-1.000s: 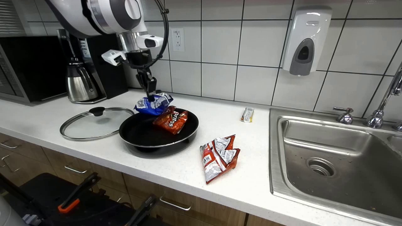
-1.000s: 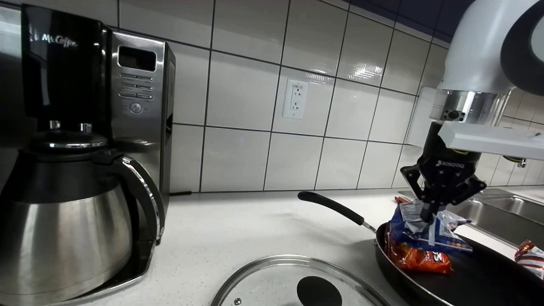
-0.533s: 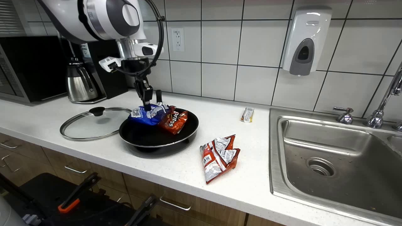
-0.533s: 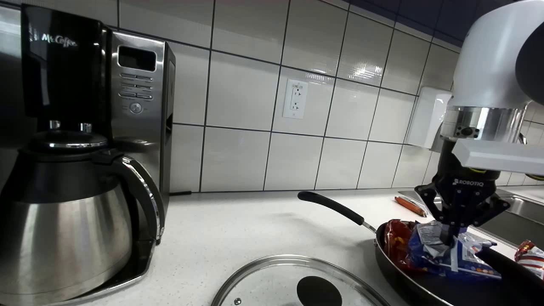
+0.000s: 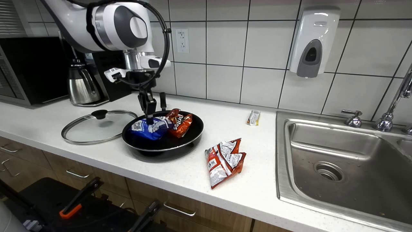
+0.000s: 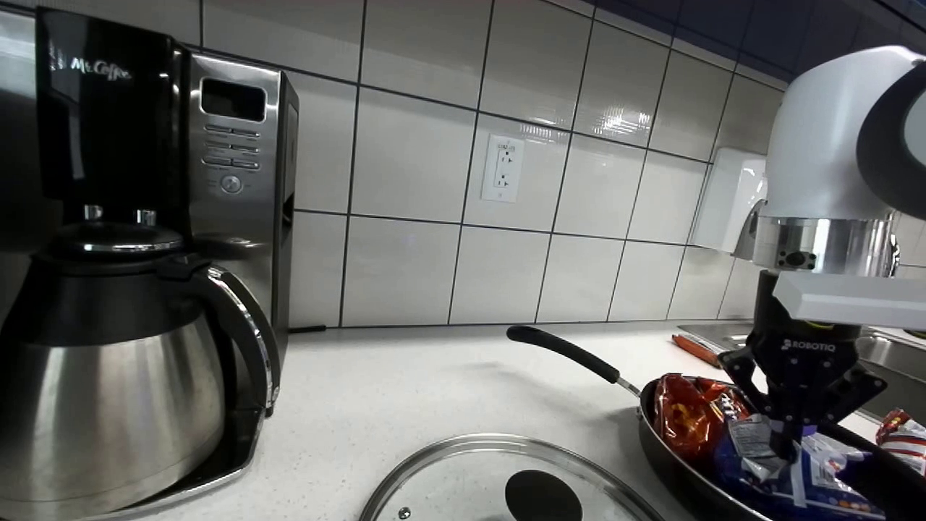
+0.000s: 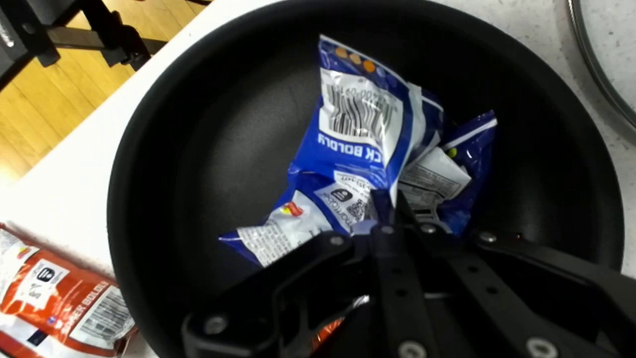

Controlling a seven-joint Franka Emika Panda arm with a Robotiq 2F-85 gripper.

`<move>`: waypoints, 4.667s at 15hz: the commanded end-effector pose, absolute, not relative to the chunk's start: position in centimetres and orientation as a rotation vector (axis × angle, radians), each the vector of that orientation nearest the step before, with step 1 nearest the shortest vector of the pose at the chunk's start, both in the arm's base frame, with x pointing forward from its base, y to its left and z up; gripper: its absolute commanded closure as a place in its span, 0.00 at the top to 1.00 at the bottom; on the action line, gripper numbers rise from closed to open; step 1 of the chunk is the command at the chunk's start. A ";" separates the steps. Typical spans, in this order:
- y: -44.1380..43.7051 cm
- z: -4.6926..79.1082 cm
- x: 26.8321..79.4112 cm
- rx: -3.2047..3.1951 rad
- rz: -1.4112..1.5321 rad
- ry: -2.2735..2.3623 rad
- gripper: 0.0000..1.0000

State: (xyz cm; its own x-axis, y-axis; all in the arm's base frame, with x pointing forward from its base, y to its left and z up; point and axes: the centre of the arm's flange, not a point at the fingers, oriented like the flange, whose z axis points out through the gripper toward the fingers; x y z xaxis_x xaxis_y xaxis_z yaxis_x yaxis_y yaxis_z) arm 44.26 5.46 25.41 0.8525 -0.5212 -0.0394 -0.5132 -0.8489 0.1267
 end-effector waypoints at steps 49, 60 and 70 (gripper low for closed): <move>-9.9 26.7 46.8 2.784 -0.155 -1.230 1.00; -17.2 27.3 44.7 2.893 -0.141 -0.964 1.00; -21.2 23.5 44.0 3.062 -0.198 -0.578 1.00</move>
